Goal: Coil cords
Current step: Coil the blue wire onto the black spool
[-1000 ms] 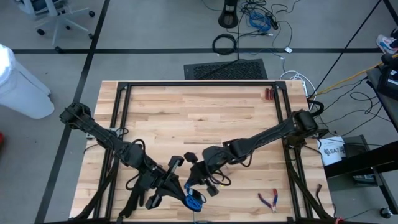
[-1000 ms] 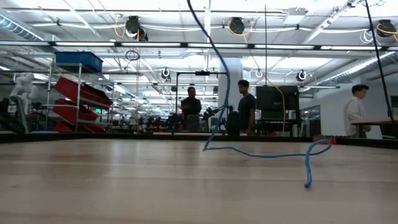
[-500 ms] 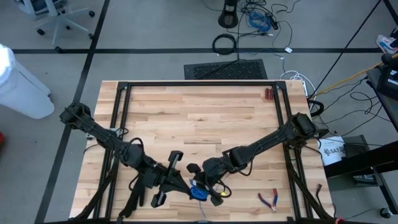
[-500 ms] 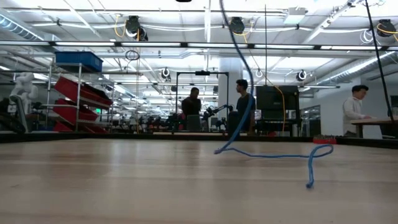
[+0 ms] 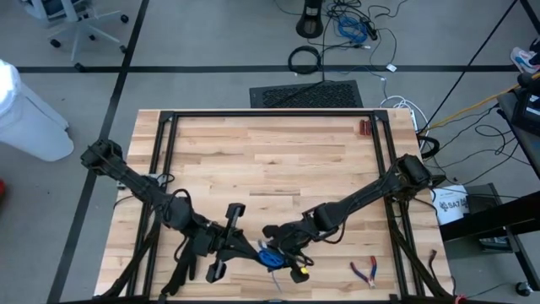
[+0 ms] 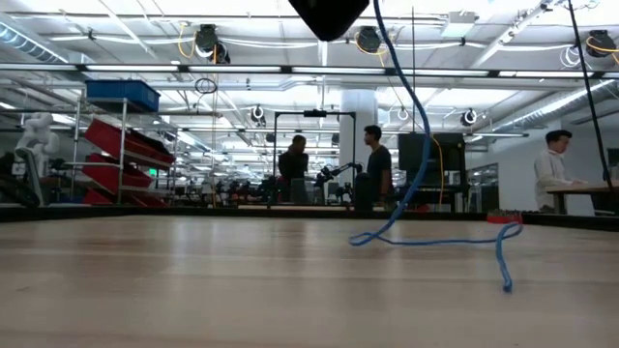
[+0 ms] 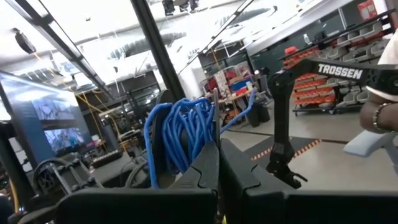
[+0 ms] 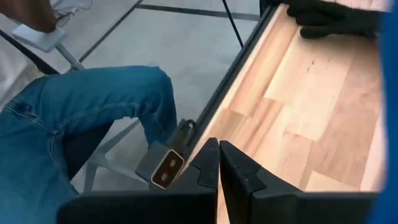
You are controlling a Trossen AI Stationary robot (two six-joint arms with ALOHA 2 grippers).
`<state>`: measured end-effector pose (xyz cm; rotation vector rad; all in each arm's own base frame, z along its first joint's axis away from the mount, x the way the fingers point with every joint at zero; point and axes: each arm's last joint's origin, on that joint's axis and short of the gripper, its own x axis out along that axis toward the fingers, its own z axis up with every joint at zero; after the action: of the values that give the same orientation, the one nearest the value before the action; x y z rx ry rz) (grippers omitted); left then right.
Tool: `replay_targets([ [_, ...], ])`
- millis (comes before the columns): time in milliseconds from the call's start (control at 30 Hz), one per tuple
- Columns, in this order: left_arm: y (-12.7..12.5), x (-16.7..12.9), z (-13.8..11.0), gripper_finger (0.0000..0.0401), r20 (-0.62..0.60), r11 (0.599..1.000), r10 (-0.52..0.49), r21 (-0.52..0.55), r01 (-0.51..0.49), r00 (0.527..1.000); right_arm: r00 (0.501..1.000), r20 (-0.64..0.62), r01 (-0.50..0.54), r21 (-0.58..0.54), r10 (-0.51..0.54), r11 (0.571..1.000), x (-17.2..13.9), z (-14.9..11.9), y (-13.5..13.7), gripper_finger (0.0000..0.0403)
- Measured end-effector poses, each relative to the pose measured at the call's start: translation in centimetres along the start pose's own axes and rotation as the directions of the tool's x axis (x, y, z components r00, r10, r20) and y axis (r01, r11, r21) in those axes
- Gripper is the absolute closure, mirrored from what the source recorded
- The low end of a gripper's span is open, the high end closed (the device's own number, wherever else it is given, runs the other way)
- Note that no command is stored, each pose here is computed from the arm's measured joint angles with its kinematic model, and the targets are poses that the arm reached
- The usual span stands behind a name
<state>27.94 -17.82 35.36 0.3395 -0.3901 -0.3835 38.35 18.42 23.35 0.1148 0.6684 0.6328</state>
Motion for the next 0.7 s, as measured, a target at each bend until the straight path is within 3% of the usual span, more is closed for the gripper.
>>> replay_targets([
  [167, -0.2, 0.0, 0.1, 0.0401, 0.003, 1.000, -0.005, -0.002, 0.005, 1.000, 0.999, 0.004, 0.032, 0.013, -0.032, 0.999, -1.6, 0.7, -0.4, 0.0379],
  [467, -0.5, -0.1, 0.4, 0.0401, 0.031, 0.999, -0.042, -0.006, 0.042, 0.999, 0.977, -0.103, 0.190, 0.000, -0.189, 0.982, -7.3, 1.2, 0.6, 0.0264],
  [700, -0.4, -0.1, 0.6, 0.0401, 0.057, 0.999, -0.048, -0.008, 0.049, 0.997, 0.955, -0.116, 0.275, -0.014, -0.274, 0.961, -8.6, 1.2, 1.2, 0.0210],
])
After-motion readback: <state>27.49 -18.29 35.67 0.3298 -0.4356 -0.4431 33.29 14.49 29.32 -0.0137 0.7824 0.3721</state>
